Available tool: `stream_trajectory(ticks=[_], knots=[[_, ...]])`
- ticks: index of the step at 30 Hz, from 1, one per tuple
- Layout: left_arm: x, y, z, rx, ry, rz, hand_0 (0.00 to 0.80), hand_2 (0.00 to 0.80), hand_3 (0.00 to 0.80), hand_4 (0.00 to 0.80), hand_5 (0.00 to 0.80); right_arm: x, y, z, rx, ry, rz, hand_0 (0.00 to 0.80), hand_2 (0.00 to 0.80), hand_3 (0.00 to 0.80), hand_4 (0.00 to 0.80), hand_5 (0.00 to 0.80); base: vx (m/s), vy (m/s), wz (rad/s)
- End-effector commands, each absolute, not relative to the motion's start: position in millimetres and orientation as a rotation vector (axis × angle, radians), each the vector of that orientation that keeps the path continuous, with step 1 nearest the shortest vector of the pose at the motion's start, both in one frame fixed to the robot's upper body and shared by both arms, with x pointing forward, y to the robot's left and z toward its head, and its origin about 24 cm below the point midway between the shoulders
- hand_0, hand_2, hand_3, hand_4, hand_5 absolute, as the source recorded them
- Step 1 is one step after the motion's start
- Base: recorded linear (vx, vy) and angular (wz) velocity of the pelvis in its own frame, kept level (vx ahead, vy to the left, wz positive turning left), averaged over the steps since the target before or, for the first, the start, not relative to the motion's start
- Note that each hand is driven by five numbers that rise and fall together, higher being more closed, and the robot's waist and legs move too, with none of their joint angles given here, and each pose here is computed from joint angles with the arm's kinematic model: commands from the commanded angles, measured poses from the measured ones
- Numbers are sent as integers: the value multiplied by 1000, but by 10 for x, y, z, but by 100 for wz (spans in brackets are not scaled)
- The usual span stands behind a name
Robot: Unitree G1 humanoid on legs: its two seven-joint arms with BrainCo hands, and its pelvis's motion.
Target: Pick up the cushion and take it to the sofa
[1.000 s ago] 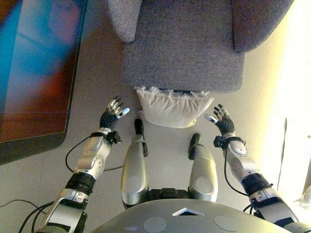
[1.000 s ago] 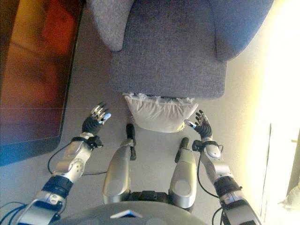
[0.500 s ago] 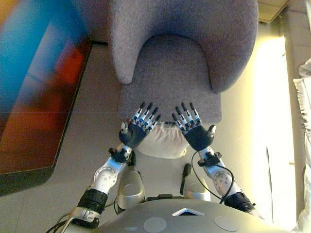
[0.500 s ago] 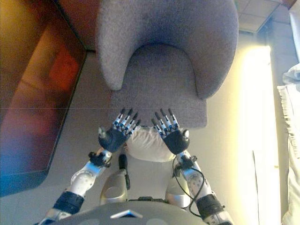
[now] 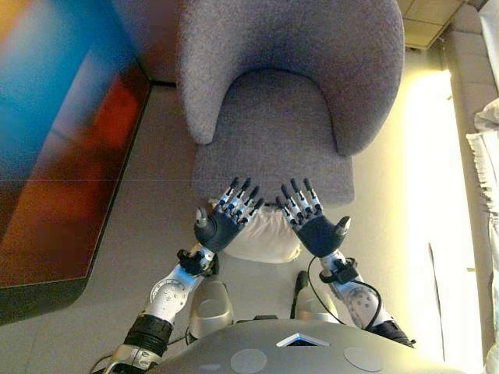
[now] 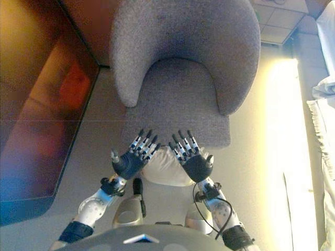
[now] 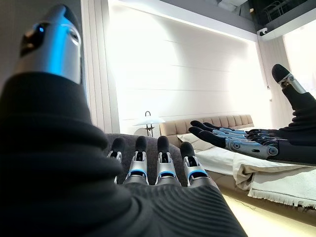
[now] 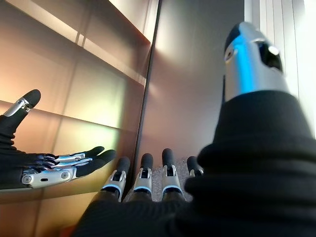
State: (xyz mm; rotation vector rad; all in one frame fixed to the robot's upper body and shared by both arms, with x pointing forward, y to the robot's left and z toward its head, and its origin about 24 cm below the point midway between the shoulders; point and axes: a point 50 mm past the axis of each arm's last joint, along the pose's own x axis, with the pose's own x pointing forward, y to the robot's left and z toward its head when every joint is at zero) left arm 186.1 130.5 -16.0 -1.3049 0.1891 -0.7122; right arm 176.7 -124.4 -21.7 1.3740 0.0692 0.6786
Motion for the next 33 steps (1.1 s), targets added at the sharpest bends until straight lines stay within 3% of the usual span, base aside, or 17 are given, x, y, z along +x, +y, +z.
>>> stream_trajectory(ticks=[1, 5, 7, 11, 14, 17, 21, 33], knots=[[1941, 1303, 66, -1315, 88, -819, 0, 0, 0, 0, 0, 1810, -1256, -82, 1366, -7, 747, 0, 0, 0, 0, 0, 0, 0, 0], [1935, 1305, 63, -1301, 95, -821, 0, 0, 0, 0, 0, 1810, -1263, -84, 1360, 5, 741, 0, 0, 0, 0, 0, 0, 0, 0], [1954, 1355, 25, -1131, 128, -801, 0, 0, 0, 0, 0, 1832, -1320, -141, 1148, 68, 678, 0, 0, 0, 0, 0, 0, 0, 0], [2200, 1776, 1, -345, 170, -476, 0, 0, 0, 0, 0, 2040, -1755, -258, 326, 215, 331, 0, 0, 0, 0, 0, -15, -9, 0], [2394, 2163, 66, -112, 149, -119, 0, 0, 0, 0, 0, 2137, -2016, -191, 194, 216, 115, 0, 0, 0, 0, 0, -62, 20, 1], [2500, 2253, 72, 59, 116, 3, 0, 0, 0, 0, 0, 2210, -2141, -266, 174, 239, -32, 0, 0, 0, 0, 0, -113, 6, 2], [2673, 2163, 48, 116, 116, 71, 0, 0, 0, 0, 0, 2427, -2259, -334, 114, 275, -147, 0, 0, 0, 0, 0, -225, 10, -1], [2979, 2096, 234, 91, 43, 148, 0, 0, 0, 0, 0, 2893, -2245, 61, 44, 167, -161, 0, 0, 0, 0, 0, -134, 41, -7]])
